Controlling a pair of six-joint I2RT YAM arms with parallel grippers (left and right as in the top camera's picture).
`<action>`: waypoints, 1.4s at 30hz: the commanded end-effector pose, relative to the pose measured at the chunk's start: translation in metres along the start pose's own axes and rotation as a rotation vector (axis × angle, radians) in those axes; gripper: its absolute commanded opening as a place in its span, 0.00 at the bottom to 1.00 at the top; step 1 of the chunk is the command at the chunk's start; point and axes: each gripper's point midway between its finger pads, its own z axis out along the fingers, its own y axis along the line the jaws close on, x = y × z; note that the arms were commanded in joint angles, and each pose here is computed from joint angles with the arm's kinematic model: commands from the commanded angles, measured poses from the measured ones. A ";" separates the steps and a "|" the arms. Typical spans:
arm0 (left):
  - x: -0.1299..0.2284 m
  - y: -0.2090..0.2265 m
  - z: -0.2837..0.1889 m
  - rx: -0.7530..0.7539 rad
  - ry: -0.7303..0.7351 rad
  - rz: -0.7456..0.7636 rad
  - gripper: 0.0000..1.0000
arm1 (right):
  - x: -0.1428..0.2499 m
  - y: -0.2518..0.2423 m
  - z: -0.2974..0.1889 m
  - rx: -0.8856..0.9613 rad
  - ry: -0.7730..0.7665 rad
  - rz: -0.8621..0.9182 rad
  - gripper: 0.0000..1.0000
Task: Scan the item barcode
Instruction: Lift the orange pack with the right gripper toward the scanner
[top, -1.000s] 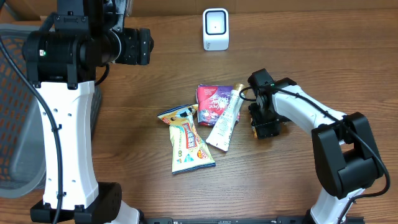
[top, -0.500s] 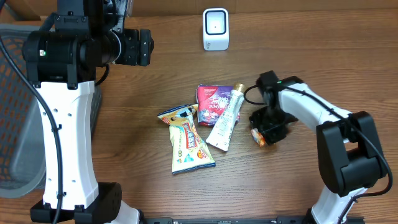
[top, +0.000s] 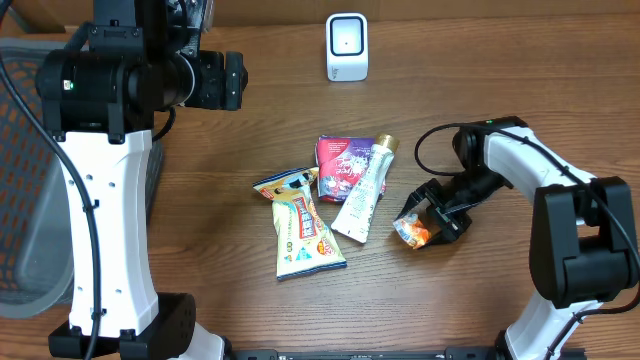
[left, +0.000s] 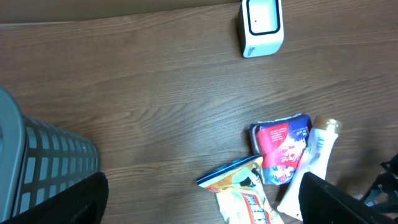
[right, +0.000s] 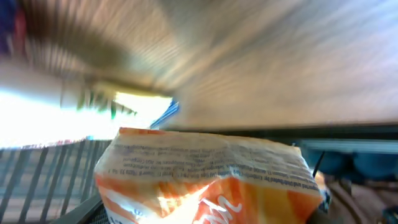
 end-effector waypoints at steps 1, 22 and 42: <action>-0.002 0.003 0.001 -0.010 -0.002 0.014 0.90 | 0.025 0.022 -0.004 -0.139 0.129 -0.108 0.64; -0.001 0.003 0.002 -0.010 0.003 0.013 0.94 | 0.036 0.044 -0.011 -0.286 0.178 -0.290 0.64; -0.001 0.021 0.000 -0.115 0.005 0.014 1.00 | -0.027 0.127 -0.102 -0.112 -0.509 -0.773 0.58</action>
